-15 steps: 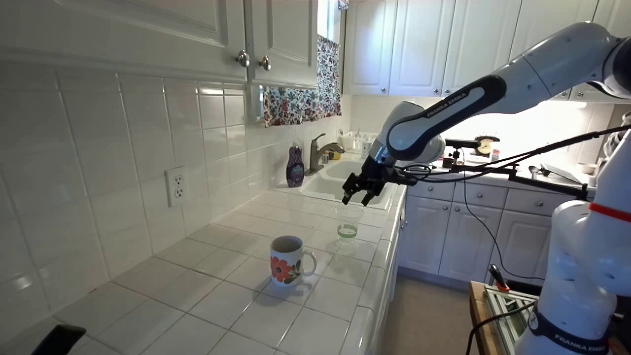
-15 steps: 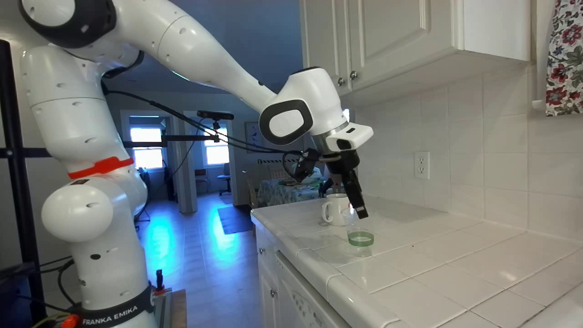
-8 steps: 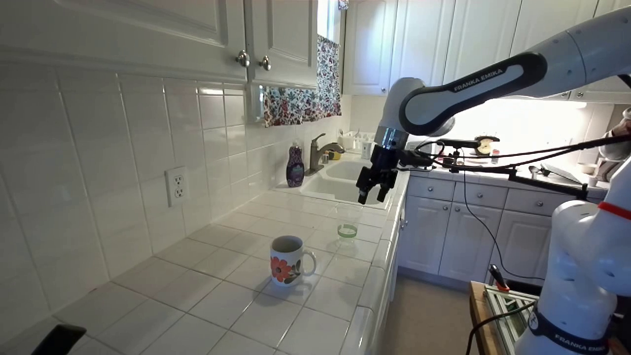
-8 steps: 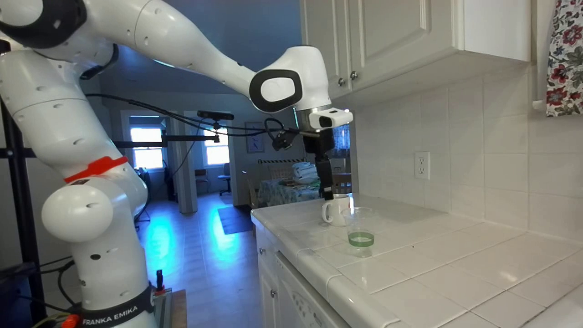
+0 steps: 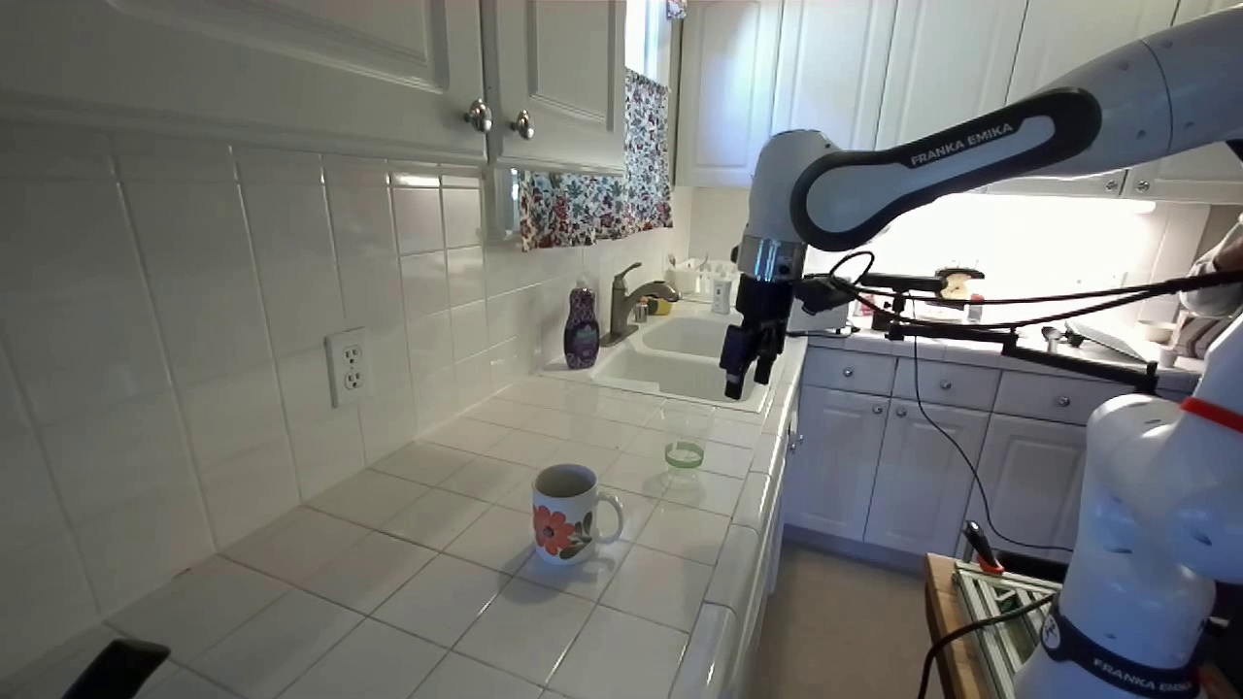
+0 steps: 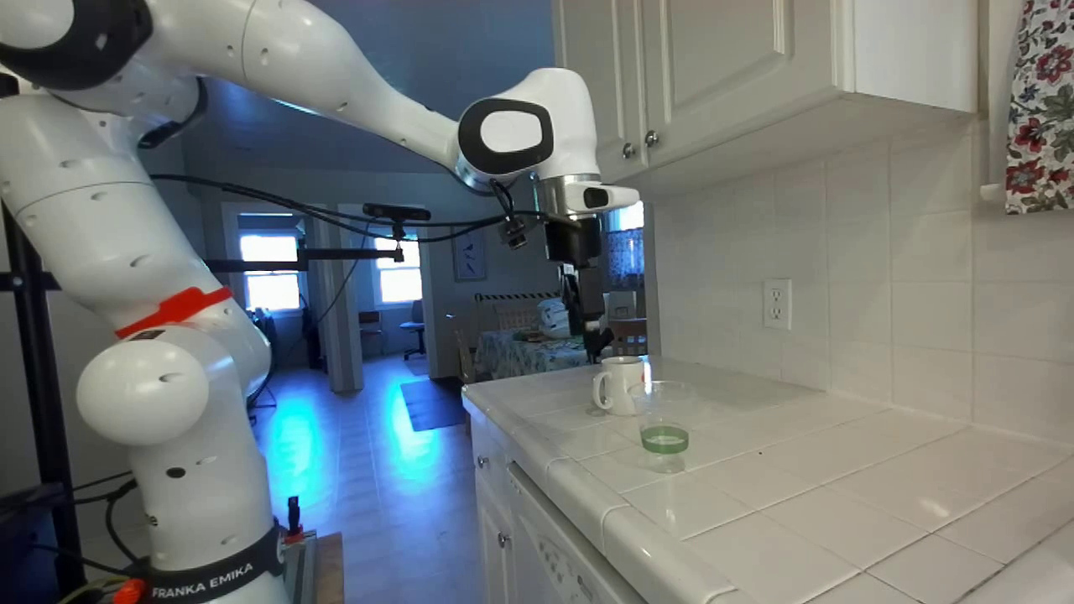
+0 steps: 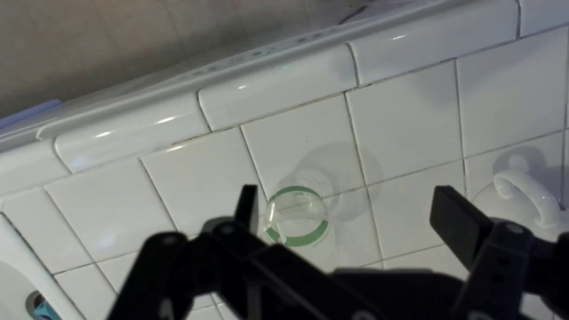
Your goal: Pour out the content from the right cup to the left cup
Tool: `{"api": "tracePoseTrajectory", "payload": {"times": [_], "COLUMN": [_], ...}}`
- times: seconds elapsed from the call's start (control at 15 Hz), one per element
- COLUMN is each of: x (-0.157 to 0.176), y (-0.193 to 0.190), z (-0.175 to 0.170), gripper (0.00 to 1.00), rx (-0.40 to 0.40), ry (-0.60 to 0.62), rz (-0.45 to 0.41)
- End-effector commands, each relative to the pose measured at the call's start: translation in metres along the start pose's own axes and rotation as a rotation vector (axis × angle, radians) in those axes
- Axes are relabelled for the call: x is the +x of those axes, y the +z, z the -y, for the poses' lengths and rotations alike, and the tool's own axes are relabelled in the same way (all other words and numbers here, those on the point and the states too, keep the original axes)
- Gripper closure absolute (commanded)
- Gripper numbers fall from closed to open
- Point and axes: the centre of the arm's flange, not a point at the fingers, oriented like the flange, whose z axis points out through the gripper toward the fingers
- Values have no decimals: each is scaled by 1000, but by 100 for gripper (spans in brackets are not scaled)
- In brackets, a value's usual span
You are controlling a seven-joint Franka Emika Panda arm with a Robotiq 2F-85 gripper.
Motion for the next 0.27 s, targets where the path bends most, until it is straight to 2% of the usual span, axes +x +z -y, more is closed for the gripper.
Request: {"api": "tracePoseTrajectory", "payload": {"times": [0.0, 0.2], "x": [5, 1], "y": [-7, -4], "z": [9, 12], "gripper": [0, 0], "rx": [18, 4], "ry": [-127, -100], "rz": [-2, -9]}}
